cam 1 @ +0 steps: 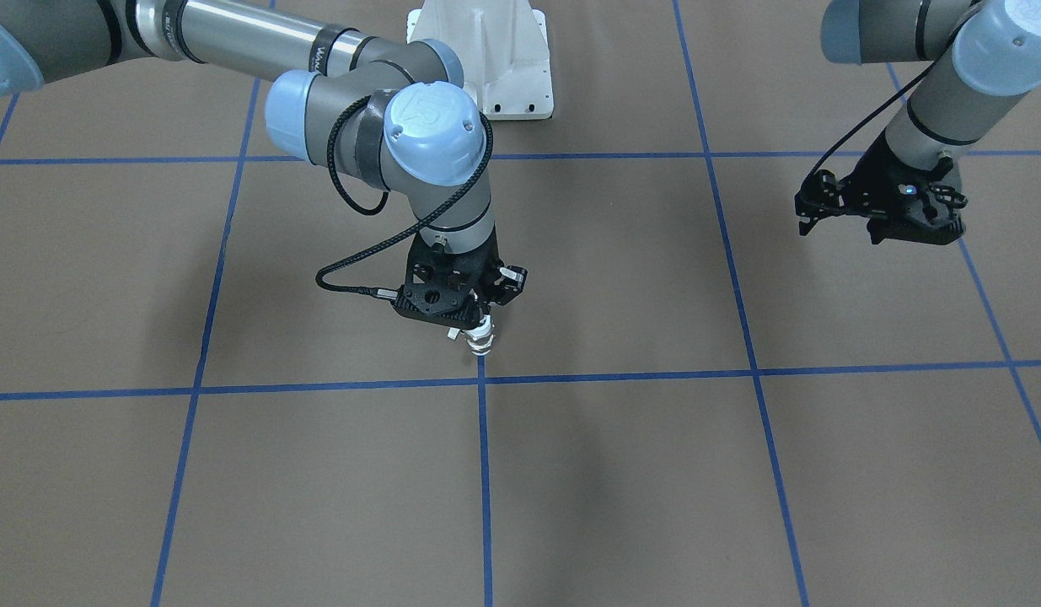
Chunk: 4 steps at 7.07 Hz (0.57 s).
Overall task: Assemble PPR valve and pipe with both arms
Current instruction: 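Lower the chrome fitting into the valve top and press it in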
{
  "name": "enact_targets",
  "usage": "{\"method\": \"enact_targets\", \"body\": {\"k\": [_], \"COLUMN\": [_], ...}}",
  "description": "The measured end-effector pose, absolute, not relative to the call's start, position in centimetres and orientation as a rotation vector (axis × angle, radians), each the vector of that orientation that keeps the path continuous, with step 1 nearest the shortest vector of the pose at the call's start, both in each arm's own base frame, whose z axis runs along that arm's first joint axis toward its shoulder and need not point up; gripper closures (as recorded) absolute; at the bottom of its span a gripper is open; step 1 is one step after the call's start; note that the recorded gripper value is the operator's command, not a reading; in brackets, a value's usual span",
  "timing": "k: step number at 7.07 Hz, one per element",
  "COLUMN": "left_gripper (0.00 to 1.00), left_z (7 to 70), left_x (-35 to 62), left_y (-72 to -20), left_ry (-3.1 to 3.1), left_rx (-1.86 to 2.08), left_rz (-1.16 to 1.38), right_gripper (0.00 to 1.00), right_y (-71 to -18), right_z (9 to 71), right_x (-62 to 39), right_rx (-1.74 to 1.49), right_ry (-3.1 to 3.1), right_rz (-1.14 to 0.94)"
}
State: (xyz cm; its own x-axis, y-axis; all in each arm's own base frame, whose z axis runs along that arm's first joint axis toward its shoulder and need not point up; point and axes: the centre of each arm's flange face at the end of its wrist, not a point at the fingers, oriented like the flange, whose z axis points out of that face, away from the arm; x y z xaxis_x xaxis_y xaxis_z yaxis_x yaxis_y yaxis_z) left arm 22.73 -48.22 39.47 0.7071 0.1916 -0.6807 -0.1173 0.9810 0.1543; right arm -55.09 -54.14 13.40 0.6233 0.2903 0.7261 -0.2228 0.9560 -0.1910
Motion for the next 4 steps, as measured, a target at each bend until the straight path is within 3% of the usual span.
{"method": "enact_targets", "body": {"k": [1,4], "left_gripper": [0.01,0.01], "left_z": [39.44,39.31], "left_x": [22.71,22.62], "left_y": [-48.21,-48.19], "left_ry": [0.767,0.768], "left_rx": [0.103,0.105], "left_rz": [0.172,0.171], "right_gripper": [0.53,0.43], "right_y": [-54.15,-54.18], "right_z": [13.43,13.45], "right_x": [-55.1,-55.1], "right_rx": [-0.085,-0.083], "right_ry": [-0.848,-0.847], "right_rz": [0.295,0.297]}}
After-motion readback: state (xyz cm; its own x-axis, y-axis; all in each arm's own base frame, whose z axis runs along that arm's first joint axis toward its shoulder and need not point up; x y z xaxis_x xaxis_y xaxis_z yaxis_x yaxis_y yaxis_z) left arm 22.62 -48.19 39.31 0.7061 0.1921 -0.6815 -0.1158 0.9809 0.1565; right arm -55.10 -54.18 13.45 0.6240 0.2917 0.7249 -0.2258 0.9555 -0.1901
